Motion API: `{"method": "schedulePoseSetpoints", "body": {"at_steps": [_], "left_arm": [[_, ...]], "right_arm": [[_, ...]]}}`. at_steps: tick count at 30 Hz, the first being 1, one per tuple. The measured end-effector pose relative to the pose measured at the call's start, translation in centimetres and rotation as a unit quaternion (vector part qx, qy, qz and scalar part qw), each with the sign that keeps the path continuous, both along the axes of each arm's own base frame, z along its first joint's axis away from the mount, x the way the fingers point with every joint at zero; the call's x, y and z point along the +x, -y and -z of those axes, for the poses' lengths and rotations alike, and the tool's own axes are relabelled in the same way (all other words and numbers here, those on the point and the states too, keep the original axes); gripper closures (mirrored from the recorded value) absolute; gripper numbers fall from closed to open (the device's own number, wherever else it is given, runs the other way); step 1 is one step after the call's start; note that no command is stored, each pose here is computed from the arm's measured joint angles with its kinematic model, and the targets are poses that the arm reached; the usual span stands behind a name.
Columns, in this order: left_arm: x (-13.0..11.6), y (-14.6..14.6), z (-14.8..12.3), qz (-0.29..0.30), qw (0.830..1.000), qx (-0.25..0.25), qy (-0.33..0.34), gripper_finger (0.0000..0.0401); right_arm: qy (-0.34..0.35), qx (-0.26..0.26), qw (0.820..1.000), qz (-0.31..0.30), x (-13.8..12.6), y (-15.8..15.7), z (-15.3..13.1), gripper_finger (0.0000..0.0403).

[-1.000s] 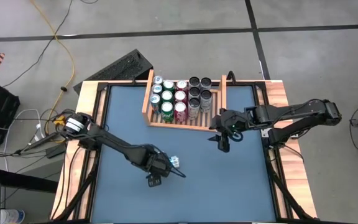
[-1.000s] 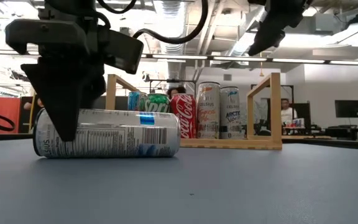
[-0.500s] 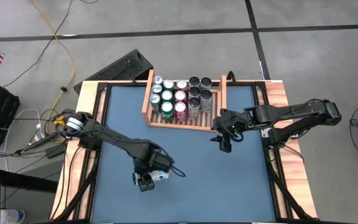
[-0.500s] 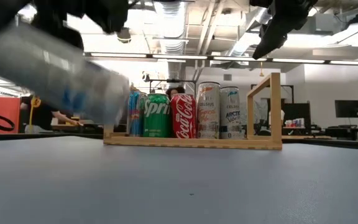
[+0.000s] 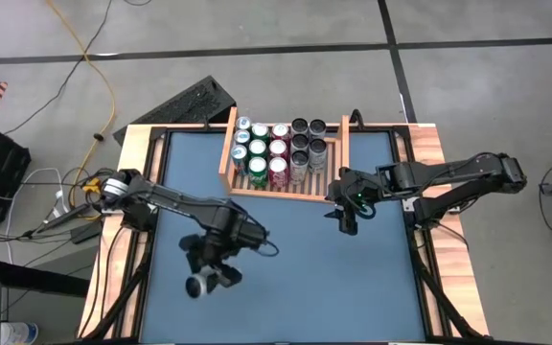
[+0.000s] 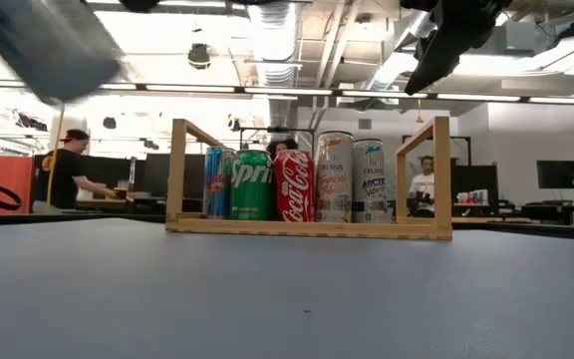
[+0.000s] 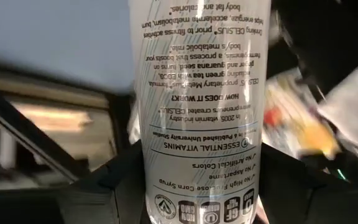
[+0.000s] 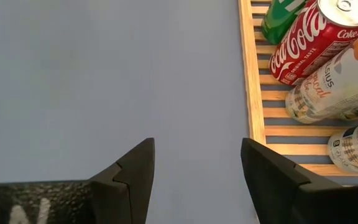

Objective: Place canned beverage on shelf
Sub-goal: Put the light blue soda can on the shelf

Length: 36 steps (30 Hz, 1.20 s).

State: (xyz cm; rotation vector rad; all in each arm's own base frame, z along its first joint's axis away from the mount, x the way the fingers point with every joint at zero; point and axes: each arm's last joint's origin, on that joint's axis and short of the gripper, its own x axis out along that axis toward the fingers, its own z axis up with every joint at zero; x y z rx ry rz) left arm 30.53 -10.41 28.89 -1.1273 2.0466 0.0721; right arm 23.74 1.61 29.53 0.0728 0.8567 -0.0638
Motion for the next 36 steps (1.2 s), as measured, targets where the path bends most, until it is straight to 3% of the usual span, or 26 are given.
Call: {"method": "schedulePoseSetpoints", "body": {"at_steps": [5,13,25,30,36], "left_arm": [[-0.8,1.0,0.8,-0.006,0.997,-0.058,-0.058,0.0175],[-3.6,2.7,5.0,0.014,0.979,-0.135,-0.152,0.0175],[-8.2,1.8,10.8,0.022,0.960,-0.098,-0.261,0.0175],[-8.7,1.6,11.5,0.020,0.958,-0.102,-0.266,0.0175],[-7.8,2.0,12.5,0.011,0.968,-0.112,-0.224,0.0175]], "right_arm": [[0.002,0.000,1.000,-0.001,0.0,0.0,0.0,0.0177],[0.004,0.000,1.000,0.000,0.1,0.0,0.0,0.0177],[0.005,-0.006,1.000,-0.007,0.1,0.0,0.6,0.0177],[-0.001,-0.006,1.000,-0.008,0.1,0.0,1.1,0.0177],[0.001,-0.008,1.000,-0.010,0.1,0.0,1.1,0.0177]]}}
